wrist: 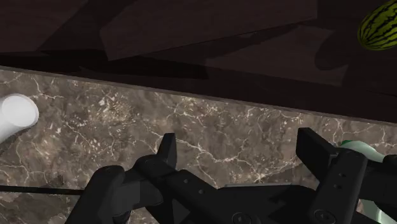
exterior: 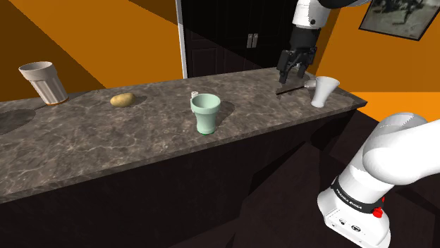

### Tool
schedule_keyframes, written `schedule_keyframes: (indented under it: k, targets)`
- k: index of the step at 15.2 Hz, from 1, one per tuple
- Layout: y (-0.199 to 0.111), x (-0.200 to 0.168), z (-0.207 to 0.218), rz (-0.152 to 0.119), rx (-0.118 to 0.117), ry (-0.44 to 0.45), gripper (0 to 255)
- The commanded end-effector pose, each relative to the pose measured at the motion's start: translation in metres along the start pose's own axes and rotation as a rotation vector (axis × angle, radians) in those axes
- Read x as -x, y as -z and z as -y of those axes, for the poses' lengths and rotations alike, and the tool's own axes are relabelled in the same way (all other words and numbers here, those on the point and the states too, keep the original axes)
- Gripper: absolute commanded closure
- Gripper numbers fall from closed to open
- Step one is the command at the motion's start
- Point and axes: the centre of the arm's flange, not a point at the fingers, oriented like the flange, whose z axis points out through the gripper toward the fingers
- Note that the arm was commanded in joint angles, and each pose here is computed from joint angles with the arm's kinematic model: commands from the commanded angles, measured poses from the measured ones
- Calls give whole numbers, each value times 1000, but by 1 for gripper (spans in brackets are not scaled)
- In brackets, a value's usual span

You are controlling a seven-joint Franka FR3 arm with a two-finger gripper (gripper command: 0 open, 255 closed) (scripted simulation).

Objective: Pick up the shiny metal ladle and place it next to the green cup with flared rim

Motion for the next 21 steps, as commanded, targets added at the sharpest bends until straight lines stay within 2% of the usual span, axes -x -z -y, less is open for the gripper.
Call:
schedule_keyframes:
  k: [1, 11, 21]
  targets:
    - [0, 0, 0, 0, 0, 0, 0]
    - [-56, 13, -108, -13, 73, 379, 0]
    - [-104, -16, -217, -27, 147, 758, 0]
